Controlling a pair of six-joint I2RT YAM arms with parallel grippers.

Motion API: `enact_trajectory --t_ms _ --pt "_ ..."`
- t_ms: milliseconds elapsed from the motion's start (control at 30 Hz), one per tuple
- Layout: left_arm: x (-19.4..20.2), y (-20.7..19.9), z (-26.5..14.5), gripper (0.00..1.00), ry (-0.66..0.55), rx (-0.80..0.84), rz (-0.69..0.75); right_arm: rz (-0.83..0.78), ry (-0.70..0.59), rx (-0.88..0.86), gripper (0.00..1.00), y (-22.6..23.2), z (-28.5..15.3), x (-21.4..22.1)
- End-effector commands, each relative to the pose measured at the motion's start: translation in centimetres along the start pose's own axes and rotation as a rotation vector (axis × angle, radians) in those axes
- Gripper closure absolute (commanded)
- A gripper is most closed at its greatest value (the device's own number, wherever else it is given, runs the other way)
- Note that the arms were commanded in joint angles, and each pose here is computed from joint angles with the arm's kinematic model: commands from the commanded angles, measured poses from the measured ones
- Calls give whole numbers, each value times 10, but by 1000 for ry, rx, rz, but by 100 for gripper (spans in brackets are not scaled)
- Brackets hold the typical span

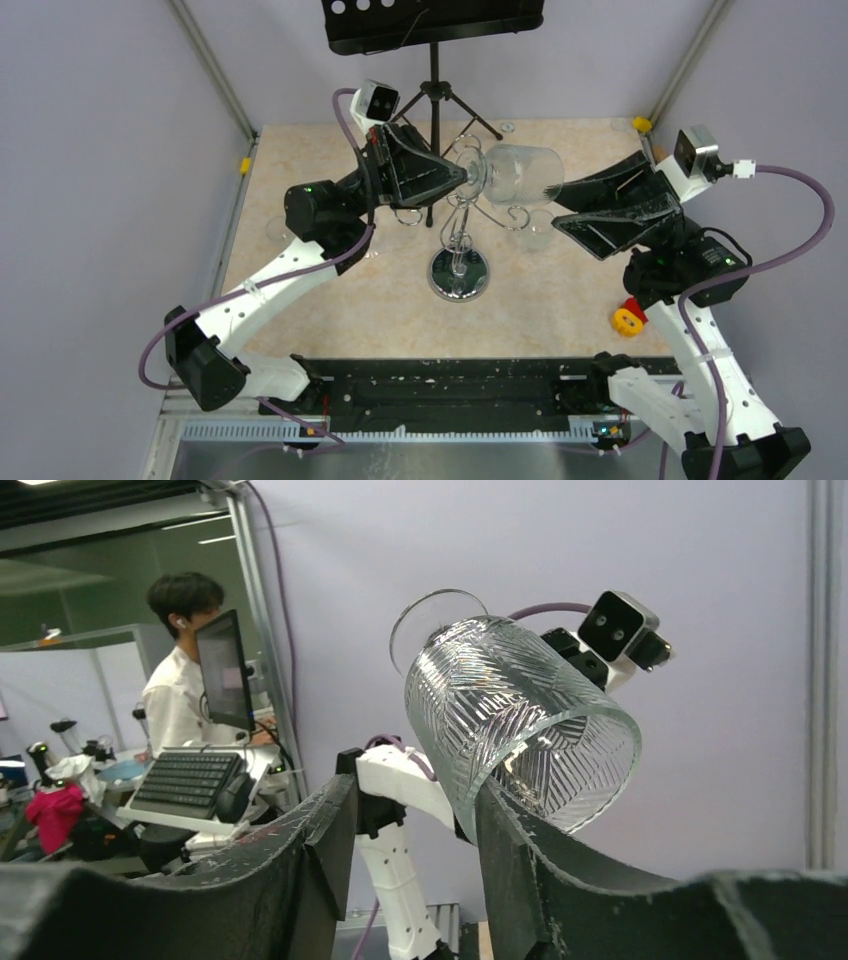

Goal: Take the wine glass off the wine glass rack

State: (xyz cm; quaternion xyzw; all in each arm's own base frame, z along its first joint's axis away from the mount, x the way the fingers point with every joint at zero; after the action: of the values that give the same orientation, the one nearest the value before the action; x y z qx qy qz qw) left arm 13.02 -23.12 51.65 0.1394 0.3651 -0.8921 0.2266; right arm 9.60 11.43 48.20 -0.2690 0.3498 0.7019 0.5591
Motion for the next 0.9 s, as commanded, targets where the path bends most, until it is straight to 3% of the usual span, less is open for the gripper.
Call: enact_trajectory --t_ms 0,333,433,600,767,867 --pt "-3 -9 4 100 3 79 19 -121 11 -197 55 29 3 -7" --pt "-6 8 5 100 16 81 -36 -106 30 -185 61 23 8 -11" --pt "-6 9 5 100 15 74 -34 -99 31 -176 70 21 9 -11" --pt "-6 11 6 98 26 47 -17 -88 19 -142 100 18 10 -13" --pt "-4 7 6 77 41 22 43 -114 -10 -77 100 17 12 -17" --pt "-4 7 6 51 41 -5 88 -154 -40 -7 100 20 12 -21"
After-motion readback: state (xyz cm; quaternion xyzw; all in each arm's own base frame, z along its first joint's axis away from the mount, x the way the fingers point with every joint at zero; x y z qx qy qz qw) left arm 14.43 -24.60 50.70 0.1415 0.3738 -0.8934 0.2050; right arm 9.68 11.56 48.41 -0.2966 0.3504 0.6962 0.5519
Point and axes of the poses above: each gripper's point midway between its finger pads, its own z axis out along the fingers, its own y axis along the line the jaws close on, x = y × z, the point moved 10 cm from there along -z, back along the fingers, and after that the axes turned 4 degrees about z, right-handed, at the moved point
